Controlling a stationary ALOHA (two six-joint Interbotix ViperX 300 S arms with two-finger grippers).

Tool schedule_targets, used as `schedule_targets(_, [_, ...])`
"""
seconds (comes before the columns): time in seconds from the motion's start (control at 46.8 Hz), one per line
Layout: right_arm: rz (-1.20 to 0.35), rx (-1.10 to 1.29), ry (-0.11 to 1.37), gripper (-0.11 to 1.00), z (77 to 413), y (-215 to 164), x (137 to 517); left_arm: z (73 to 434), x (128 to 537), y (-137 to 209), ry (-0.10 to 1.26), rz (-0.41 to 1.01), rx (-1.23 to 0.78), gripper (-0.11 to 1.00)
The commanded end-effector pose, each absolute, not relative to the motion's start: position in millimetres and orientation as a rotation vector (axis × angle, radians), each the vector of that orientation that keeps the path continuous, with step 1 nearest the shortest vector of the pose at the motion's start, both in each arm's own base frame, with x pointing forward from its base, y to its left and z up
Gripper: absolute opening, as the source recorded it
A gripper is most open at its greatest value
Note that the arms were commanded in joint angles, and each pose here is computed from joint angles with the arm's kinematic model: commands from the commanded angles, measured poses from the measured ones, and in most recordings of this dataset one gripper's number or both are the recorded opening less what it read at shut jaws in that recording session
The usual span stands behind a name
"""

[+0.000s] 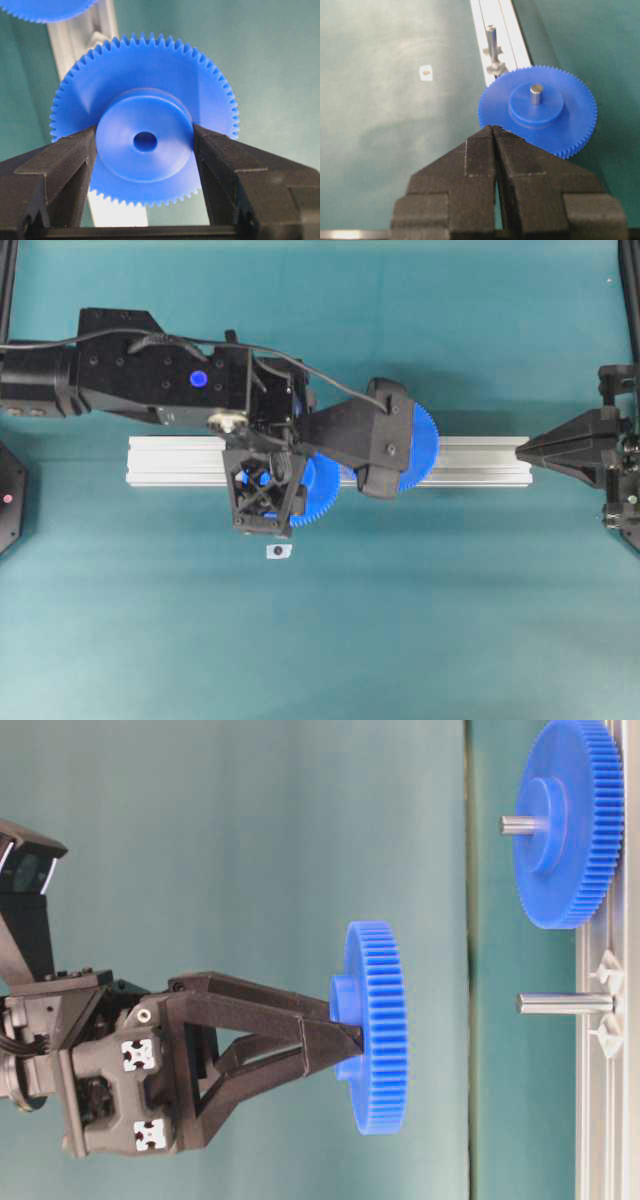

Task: Find the location of the shaft and insert the small gear.
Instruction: 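Carry the gear over the rail and align its hole with the left shaft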

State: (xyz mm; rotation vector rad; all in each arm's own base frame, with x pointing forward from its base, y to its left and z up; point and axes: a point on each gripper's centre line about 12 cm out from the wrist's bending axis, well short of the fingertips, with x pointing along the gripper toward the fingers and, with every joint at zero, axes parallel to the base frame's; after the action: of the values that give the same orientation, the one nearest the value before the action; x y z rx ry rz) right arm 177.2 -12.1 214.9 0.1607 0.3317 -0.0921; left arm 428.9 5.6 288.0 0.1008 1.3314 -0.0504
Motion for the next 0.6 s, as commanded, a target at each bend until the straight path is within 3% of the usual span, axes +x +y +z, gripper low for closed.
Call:
schedule_targets(0.0, [-0.094,0.170,0.314,0.02,220.4,-12.5,179.7,306.1,429.6,11.8,1.280,-0.036,0.100,0.66])
schedule_targets(0.578, [-0.094,0.171,0.314,0.02,220.4,-12.5,179.7,282.1,441.8,23.6,1.317,-0.056,0.131,0.66])
